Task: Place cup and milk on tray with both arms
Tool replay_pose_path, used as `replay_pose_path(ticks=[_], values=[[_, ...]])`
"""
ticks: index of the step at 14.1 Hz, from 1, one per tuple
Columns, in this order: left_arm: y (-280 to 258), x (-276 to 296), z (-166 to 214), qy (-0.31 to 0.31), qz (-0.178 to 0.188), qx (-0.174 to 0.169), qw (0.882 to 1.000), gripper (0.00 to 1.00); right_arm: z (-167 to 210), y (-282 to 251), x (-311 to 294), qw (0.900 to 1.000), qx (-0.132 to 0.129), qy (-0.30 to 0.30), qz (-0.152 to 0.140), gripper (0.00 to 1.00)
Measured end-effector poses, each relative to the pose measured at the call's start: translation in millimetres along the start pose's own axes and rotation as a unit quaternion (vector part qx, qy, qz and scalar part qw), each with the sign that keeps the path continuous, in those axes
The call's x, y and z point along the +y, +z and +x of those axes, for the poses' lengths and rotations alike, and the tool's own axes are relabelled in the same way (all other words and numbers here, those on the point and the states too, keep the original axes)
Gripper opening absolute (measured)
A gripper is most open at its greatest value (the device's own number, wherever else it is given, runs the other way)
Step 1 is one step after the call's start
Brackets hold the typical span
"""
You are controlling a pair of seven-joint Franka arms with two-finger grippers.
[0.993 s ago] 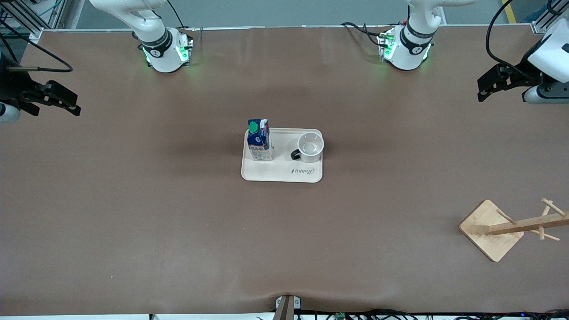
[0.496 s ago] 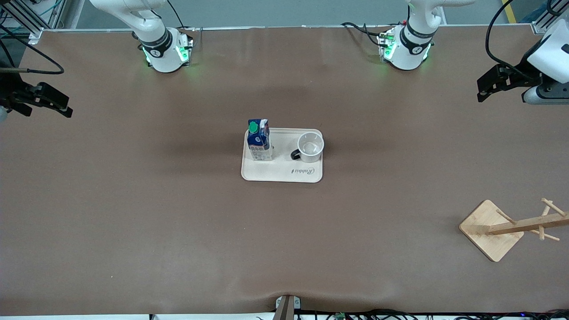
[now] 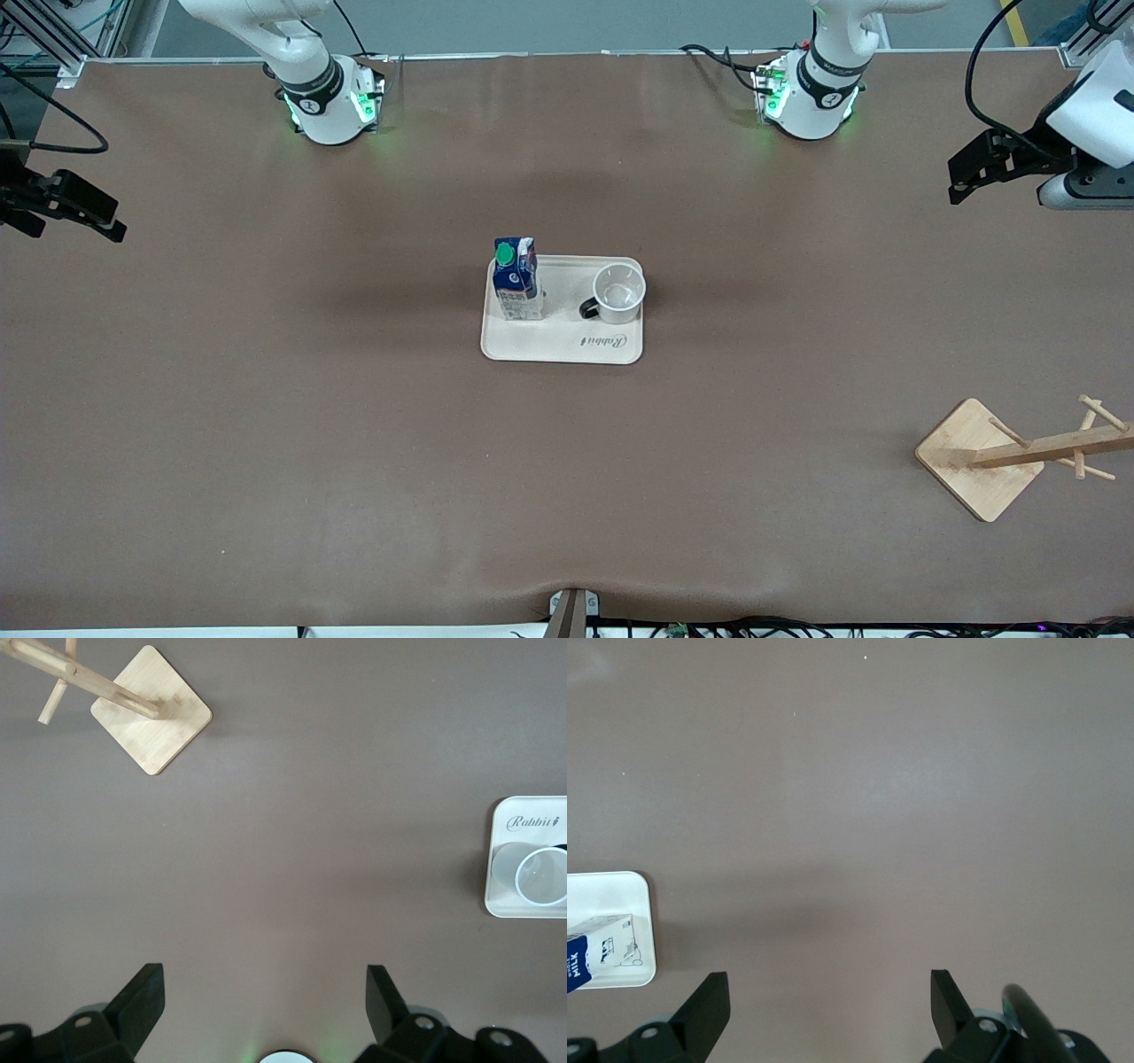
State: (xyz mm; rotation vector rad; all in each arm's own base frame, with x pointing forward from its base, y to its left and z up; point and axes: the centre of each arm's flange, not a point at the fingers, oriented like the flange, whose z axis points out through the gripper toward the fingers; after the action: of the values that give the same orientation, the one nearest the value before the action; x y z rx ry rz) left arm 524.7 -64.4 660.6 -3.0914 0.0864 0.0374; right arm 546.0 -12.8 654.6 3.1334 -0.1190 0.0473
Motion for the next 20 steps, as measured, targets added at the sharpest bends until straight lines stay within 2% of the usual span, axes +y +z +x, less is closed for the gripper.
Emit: replay_pose_path(ticks=[2,6,9,16,20], values=[[0,1,0,0.001,0.0,0.0,1.0,1.0,0,0,0,1.0,0.0,0.007,0.0,1.0],[2,1,2,0.001,0.0,-0.002,1.0,1.0,0,0,-2,0.997,0.001,0.073,0.0,1.0],[4,1,3,0.001,0.0,-0.004,1.0,1.0,0,0,-2,0.997,0.001,0.083,0.0,1.0],[4,1,3,0.001,0.0,-0.004,1.0,1.0,2,0,4,0.996,0.007,0.085,0.001,1.0],[4,1,3,0.001,0.0,-0.004,1.0,1.0,3,2,16,1.0,0.006,0.019,0.0,1.0]])
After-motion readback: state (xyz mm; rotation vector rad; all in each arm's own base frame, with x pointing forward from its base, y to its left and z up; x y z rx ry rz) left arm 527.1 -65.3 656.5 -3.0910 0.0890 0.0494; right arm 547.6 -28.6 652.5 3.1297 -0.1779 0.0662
